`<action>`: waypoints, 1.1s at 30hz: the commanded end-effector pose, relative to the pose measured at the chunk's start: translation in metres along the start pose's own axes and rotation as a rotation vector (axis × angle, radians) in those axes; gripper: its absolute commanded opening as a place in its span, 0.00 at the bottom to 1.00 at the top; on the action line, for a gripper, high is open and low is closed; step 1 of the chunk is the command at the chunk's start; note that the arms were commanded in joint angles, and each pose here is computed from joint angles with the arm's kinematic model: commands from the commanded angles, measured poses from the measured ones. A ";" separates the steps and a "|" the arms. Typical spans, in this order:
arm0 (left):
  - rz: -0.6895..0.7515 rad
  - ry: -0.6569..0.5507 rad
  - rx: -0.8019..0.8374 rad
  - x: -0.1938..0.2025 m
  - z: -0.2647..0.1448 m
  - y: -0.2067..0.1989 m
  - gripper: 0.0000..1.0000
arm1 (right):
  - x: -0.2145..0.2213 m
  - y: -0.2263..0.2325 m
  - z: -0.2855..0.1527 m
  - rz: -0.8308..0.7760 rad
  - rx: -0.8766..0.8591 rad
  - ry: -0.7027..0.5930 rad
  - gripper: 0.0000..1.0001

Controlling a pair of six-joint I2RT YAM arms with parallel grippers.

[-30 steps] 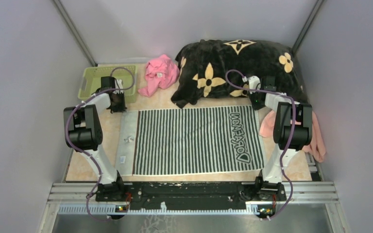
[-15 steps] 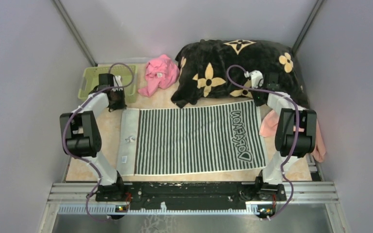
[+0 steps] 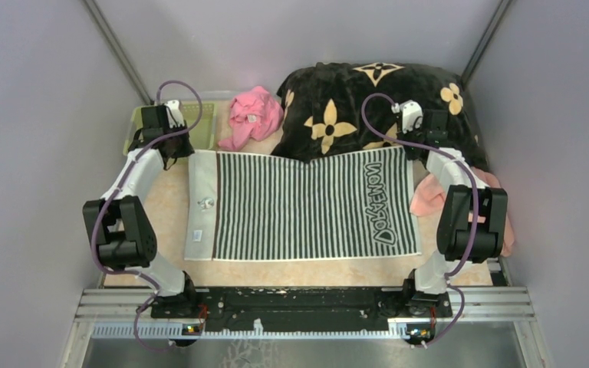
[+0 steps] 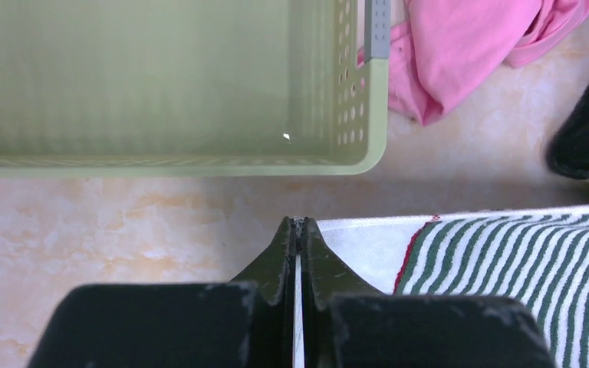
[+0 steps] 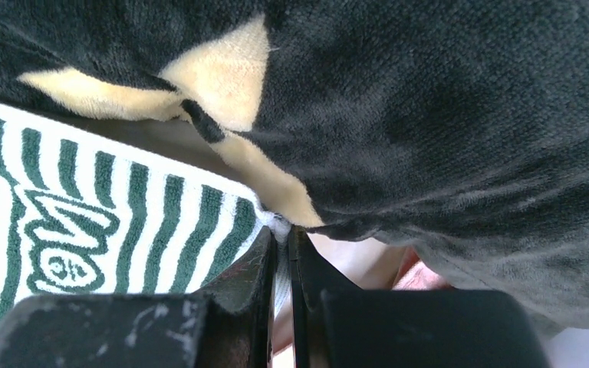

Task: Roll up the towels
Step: Fold the towel at the center of the board.

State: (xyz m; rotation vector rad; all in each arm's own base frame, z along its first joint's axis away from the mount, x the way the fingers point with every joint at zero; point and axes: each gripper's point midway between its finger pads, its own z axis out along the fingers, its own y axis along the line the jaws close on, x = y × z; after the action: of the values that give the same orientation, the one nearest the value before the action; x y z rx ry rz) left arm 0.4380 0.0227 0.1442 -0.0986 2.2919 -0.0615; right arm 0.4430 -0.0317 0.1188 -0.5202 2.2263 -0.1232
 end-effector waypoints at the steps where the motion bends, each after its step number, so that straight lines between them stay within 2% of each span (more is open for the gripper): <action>1: -0.027 -0.132 0.012 -0.038 -0.011 0.007 0.00 | -0.043 -0.024 -0.018 0.007 0.090 -0.151 0.00; 6: -0.059 -0.173 0.027 -0.051 -0.020 0.012 0.00 | -0.044 -0.025 -0.023 0.011 0.096 -0.160 0.00; 10: -0.079 -0.184 0.006 -0.038 -0.029 0.021 0.00 | -0.033 -0.020 -0.031 0.022 0.103 -0.151 0.00; 16: -0.148 -0.255 -0.018 -0.028 -0.040 0.031 0.00 | -0.035 -0.015 -0.042 0.083 0.120 -0.223 0.00; 25: -0.180 -0.302 0.072 -0.059 -0.027 0.022 0.00 | -0.060 -0.035 -0.035 0.070 0.172 -0.284 0.00; 33: -0.147 -0.312 0.106 -0.082 -0.012 0.021 0.00 | -0.073 -0.046 -0.032 0.038 0.186 -0.307 0.00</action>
State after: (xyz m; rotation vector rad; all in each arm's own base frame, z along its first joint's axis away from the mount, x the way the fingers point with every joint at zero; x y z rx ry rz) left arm 0.4637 0.0431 0.1814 -0.2467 2.0544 -0.2414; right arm 0.4534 -0.0345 0.1570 -0.3818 2.0440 -0.1371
